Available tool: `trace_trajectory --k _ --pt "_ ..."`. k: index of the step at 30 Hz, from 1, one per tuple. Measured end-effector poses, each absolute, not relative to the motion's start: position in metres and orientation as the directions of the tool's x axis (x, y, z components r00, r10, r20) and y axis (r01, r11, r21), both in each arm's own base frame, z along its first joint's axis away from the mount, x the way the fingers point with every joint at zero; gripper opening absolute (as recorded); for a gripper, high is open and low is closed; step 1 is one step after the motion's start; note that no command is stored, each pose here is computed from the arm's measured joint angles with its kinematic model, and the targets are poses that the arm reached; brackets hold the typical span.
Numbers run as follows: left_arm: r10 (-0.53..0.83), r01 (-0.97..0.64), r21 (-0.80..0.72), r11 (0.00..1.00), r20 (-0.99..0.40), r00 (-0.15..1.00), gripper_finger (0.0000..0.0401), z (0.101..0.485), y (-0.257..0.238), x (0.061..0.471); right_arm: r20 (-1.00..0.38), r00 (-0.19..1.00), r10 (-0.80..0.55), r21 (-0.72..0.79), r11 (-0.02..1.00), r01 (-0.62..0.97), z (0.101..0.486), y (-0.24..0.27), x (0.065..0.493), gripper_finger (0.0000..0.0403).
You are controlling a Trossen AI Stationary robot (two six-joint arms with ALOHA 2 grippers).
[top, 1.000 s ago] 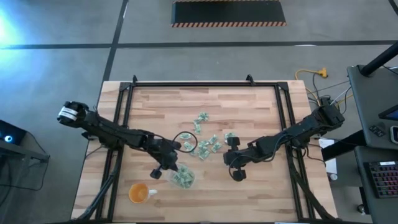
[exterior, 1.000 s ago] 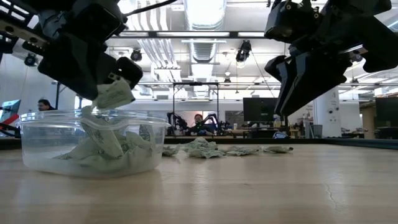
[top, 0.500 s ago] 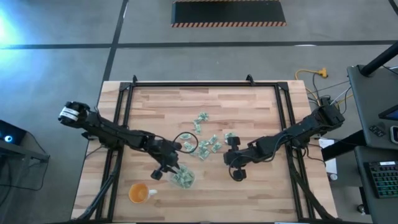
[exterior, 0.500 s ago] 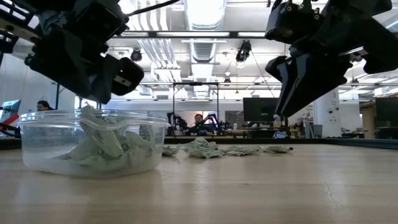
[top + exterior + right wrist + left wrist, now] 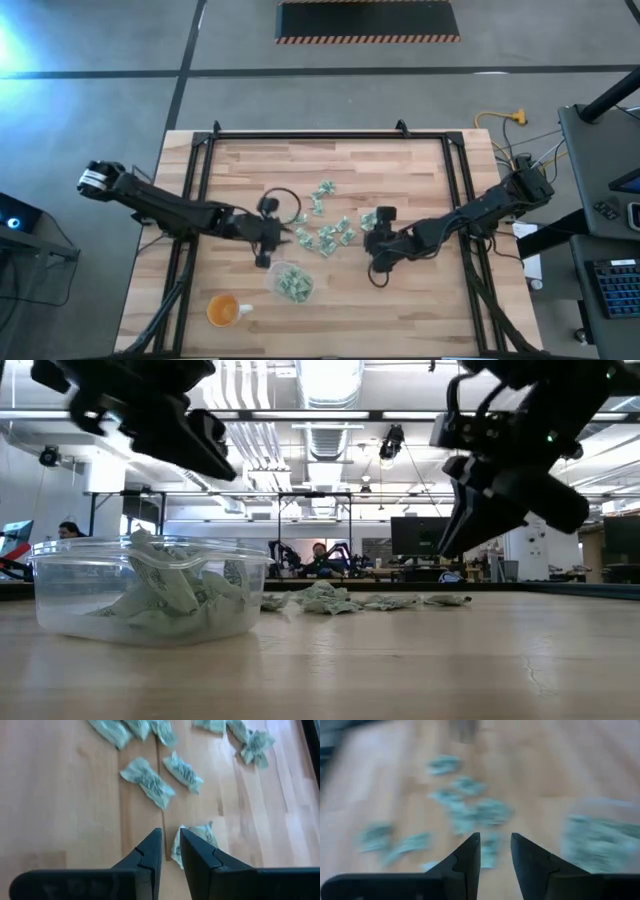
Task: Pick and place Stevia / Truvia into bins
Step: Put the stevia packet into the transparent container
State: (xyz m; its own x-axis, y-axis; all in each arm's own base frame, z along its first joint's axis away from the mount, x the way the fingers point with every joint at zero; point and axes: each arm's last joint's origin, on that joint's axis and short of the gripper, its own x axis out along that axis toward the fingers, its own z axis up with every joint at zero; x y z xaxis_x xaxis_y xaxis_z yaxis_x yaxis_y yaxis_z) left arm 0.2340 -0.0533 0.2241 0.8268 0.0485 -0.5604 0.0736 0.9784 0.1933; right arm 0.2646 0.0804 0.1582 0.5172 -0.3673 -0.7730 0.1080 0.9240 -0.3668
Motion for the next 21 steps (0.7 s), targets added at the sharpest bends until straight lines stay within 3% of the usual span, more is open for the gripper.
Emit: trace_trajectory --k 5,14,21 --pt "0.207 -0.101 0.232 0.967 -0.496 0.843 0.0092 0.235 -0.046 0.225 -0.78 0.495 -0.382 -0.375 0.919 0.119 0.148 0.073 0.259 0.008" --pt "0.206 -0.102 0.228 0.968 -0.493 0.845 0.0092 0.233 -0.045 0.22 -0.772 0.535 -0.344 -0.337 0.935 0.114 0.134 0.059 0.258 0.0136" --pt "0.206 -0.101 0.23 0.968 -0.498 0.842 0.0092 0.232 -0.045 0.219 -0.778 0.531 -0.336 -0.315 0.94 0.133 0.128 0.05 0.256 0.0145"
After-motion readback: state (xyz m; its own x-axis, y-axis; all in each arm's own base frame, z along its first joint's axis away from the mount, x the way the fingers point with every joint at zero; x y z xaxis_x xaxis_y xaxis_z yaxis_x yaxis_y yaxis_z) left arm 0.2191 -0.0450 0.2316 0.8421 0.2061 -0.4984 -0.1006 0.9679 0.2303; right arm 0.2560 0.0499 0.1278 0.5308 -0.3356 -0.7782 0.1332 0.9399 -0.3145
